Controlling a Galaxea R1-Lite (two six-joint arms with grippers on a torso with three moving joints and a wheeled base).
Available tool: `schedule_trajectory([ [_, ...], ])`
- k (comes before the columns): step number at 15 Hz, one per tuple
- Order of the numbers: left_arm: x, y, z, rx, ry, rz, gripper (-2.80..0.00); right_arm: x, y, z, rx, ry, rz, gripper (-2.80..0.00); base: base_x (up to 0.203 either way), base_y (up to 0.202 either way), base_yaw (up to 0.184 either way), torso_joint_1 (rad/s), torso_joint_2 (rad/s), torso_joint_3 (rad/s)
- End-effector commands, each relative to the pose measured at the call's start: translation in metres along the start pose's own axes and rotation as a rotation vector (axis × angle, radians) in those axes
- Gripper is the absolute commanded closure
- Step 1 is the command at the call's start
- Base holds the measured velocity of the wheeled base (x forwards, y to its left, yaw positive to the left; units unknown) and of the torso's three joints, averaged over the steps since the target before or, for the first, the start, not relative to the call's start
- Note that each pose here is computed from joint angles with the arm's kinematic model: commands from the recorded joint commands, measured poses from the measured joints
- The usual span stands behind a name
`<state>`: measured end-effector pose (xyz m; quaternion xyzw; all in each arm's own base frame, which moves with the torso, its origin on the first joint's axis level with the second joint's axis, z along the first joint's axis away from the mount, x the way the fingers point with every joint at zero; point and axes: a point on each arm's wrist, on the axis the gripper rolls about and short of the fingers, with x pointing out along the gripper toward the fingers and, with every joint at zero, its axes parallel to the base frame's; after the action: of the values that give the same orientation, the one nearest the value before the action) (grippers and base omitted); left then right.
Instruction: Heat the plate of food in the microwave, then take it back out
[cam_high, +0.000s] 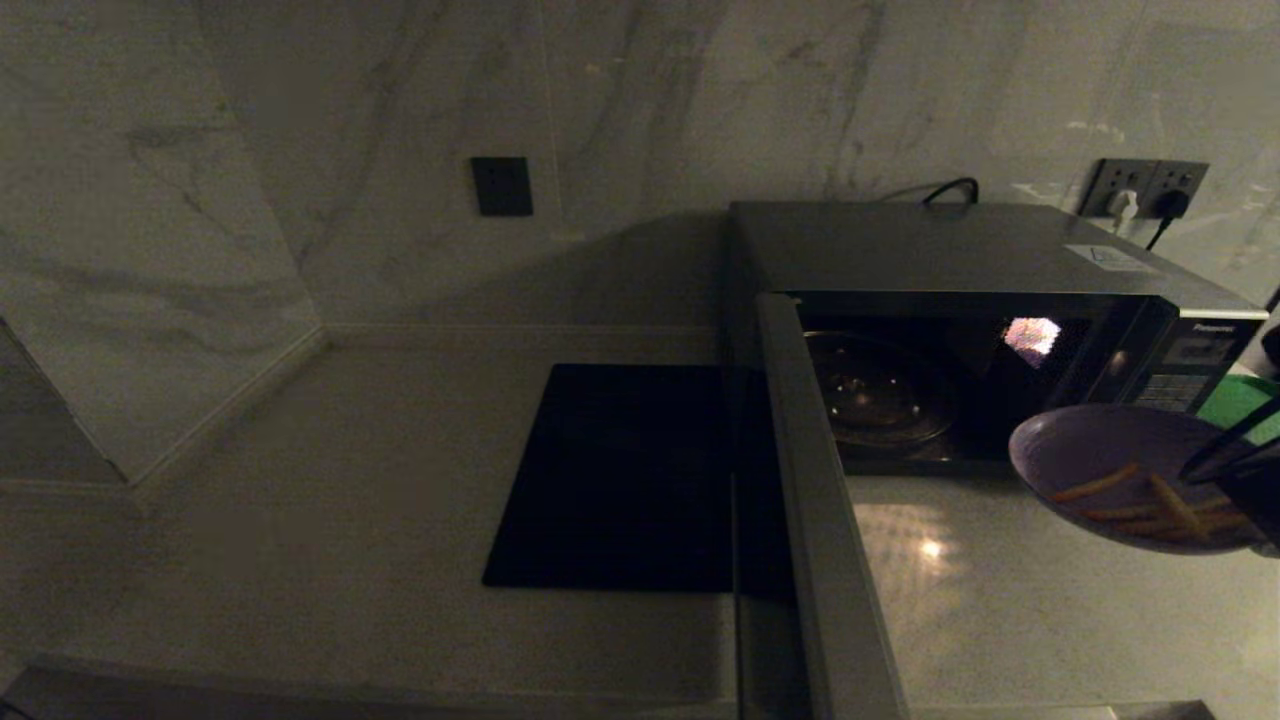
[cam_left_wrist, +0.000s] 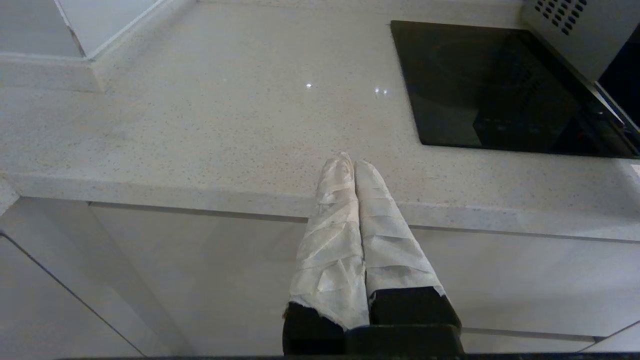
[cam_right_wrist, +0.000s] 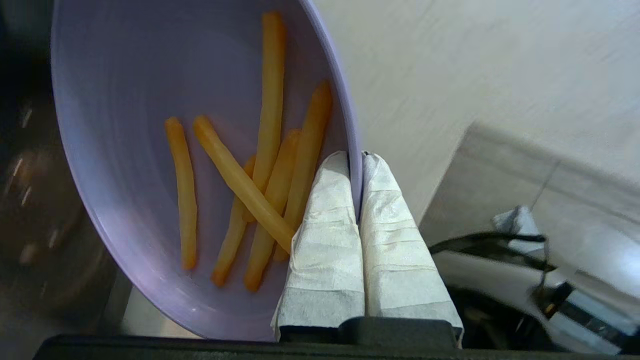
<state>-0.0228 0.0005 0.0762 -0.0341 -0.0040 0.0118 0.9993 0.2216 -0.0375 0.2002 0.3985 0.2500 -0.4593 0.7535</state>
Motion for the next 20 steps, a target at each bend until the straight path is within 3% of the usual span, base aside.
schedule_trajectory([
  [1,0.000,0.000,0.000,-0.001,0.000,0.001,0.00,0.014,-0.005,0.015,0.036,-0.027,-0.065,0.00,0.000,0.000,0.000,0.000,0.00,0.000],
  [8,0.000,0.000,0.000,-0.001,0.000,0.001,0.00,0.061,-0.009,0.046,0.100,-0.063,-0.192,0.00,0.000,0.000,0.000,0.000,0.00,0.000],
  [20,0.000,0.000,0.000,-0.001,0.000,0.001,0.00,0.156,-0.028,0.064,0.152,-0.055,-0.328,0.00,0.000,0.000,0.000,0.000,0.00,0.000],
])
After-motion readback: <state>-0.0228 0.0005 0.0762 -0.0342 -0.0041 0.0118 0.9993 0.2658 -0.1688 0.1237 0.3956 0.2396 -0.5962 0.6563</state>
